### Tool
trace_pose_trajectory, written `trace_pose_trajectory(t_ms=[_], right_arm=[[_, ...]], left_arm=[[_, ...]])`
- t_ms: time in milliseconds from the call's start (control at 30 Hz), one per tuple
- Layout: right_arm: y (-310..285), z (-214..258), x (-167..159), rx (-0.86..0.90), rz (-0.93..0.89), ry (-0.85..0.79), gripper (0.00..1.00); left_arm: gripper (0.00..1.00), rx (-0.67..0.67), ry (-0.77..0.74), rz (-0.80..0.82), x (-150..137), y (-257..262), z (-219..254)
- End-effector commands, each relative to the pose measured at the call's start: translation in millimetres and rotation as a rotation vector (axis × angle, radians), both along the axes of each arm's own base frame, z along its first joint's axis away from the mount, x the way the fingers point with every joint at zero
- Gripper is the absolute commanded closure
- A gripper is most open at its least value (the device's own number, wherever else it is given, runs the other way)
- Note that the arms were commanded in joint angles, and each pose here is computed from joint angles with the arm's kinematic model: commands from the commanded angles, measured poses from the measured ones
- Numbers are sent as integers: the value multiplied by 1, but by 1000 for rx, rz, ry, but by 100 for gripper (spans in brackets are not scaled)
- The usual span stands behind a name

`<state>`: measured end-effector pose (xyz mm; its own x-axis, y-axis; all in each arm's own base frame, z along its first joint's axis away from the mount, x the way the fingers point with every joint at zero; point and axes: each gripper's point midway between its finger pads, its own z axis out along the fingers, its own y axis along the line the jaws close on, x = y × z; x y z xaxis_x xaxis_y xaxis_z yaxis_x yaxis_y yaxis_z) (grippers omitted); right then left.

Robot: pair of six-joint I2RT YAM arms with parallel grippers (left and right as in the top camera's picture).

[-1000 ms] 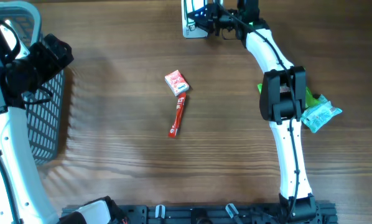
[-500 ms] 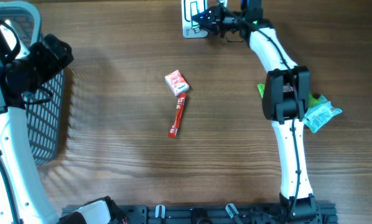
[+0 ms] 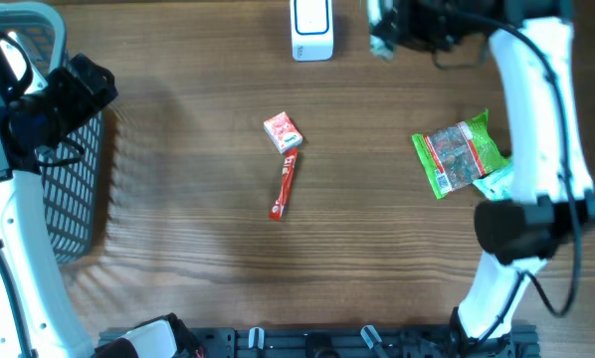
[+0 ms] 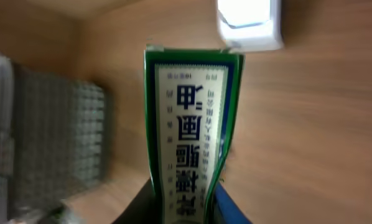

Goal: Scan the item barcode
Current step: 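Lower the green box onto the table beside the green bag and release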

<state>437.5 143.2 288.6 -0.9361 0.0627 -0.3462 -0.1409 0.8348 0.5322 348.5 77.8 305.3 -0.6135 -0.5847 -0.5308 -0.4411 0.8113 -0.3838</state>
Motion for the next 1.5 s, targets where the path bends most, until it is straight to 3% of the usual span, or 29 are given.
trace_pose_trajectory(t_ms=[0, 267, 500, 533, 567, 633, 667, 767, 967, 1133, 1167, 1200, 1267, 1300, 1467], right_arm=[[-51, -60, -20, -361, 87, 118, 82], [-70, -151, -61, -468, 121, 393, 82], [-73, -228, -87, -475, 133, 500, 81], [-74, -238, -91, -476, 134, 505, 78], [-77, -246, -92, -492, 133, 504, 67], [-85, -256, -96, -534, 128, 509, 11], [-88, -259, -97, -549, 127, 512, 0], [-88, -255, -92, -547, 109, 499, 0], [-65, -200, -66, -480, 111, 376, 0], [-32, -184, -71, -353, 158, 343, 0], [-25, -186, -74, -324, 189, 343, 2], [-16, -189, -78, -294, 239, 335, 37], [-11, -197, -84, -289, 274, 342, 86], [-9, -203, -88, -294, 277, 350, 96], [-14, -243, -88, -355, 269, 317, 96]], left_arm=[[0, 6, -14, -23, 1, -3, 4], [0, 6, -14, -23, 1, -3, 4], [0, 6, -14, -23, 1, -3, 4], [0, 6, -14, -23, 1, -3, 4], [0, 6, -14, -23, 1, -3, 4], [0, 6, -14, -23, 1, -3, 4], [0, 6, -14, -23, 1, -3, 4], [0, 6, -14, -23, 1, -3, 4], [0, 6, -14, -23, 1, -3, 4], [0, 6, -14, -23, 1, -3, 4], [0, 6, -14, -23, 1, -3, 4], [0, 6, -14, -23, 1, -3, 4], [0, 6, -14, -23, 1, -3, 4], [0, 6, -14, -23, 1, -3, 4], [0, 6, -14, -23, 1, -3, 4]])
